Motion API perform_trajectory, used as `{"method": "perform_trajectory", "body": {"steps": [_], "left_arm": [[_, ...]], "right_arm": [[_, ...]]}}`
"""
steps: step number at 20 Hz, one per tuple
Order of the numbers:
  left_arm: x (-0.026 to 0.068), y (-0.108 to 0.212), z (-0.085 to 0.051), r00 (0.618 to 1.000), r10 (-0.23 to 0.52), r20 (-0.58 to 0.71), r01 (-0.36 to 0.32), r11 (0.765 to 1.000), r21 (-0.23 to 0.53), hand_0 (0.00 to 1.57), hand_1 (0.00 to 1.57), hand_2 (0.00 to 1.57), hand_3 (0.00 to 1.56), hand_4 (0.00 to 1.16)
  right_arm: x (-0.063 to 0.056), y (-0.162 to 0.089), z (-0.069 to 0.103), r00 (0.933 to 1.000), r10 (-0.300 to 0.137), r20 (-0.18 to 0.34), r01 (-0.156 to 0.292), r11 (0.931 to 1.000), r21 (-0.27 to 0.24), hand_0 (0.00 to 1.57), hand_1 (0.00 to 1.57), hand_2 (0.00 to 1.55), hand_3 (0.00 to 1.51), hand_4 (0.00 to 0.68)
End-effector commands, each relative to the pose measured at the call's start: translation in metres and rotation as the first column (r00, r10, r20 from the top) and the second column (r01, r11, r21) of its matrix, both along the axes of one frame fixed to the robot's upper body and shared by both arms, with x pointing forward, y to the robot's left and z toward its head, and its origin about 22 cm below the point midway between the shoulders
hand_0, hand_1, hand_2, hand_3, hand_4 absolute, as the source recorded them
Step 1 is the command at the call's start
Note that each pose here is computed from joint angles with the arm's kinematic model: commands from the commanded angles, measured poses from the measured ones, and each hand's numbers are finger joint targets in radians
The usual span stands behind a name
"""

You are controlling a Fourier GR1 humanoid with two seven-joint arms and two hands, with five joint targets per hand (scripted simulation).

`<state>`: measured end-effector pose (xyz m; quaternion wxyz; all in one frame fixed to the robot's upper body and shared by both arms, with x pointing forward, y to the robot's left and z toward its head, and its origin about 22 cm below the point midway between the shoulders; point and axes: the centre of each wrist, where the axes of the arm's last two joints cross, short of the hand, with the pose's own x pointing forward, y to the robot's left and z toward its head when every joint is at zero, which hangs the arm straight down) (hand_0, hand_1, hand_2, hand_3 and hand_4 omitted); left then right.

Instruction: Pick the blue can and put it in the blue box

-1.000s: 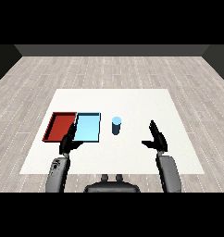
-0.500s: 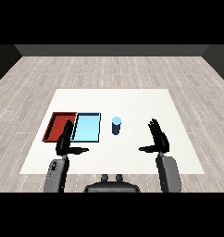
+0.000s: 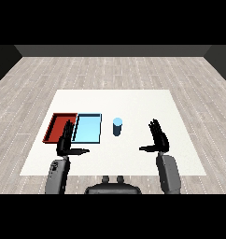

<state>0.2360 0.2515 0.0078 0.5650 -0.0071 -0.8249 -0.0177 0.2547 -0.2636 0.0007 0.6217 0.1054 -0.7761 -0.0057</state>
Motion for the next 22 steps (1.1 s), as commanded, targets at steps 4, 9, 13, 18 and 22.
{"method": "perform_trajectory", "body": {"steps": [4,9,13,18,22], "left_arm": [[-0.0023,-0.004,0.015,1.000,0.005,-0.011,-0.005,1.000,-0.028,0.00,0.00,0.00,0.00,0.00],[-0.0081,0.007,0.012,0.999,0.036,0.017,-0.035,0.999,-0.041,0.00,0.00,0.00,0.00,0.00],[-0.0107,0.007,-0.002,1.000,0.029,0.008,-0.029,0.999,-0.020,0.00,0.00,0.00,0.00,0.00],[-0.0110,-0.001,0.007,1.000,0.009,0.000,-0.009,0.999,-0.033,0.00,0.00,0.00,0.00,0.00],[-0.0054,-0.008,-0.002,0.999,0.017,0.032,-0.017,1.000,-0.010,0.00,0.00,0.00,0.00,0.00]], "right_arm": [[0.022,0.009,0.001,0.9967,0.012,-0.080,-0.009,0.9990,0.045,0.00,0.00,0.00,0.00,0.000],[0.045,0.027,-0.014,0.9959,0.003,-0.091,0.003,0.9973,0.073,0.00,0.00,0.00,0.00,0.000],[0.058,0.042,-0.013,0.9933,-0.001,-0.116,0.014,0.9927,0.119,0.00,0.00,0.00,0.00,0.000],[0.075,0.051,-0.026,0.9889,0.012,-0.148,0.009,0.9902,0.140,0.00,0.00,0.00,0.00,0.000],[0.093,0.061,-0.035,0.9867,0.014,-0.162,0.006,0.9924,0.123,0.00,0.00,0.00,0.00,0.000]]}}
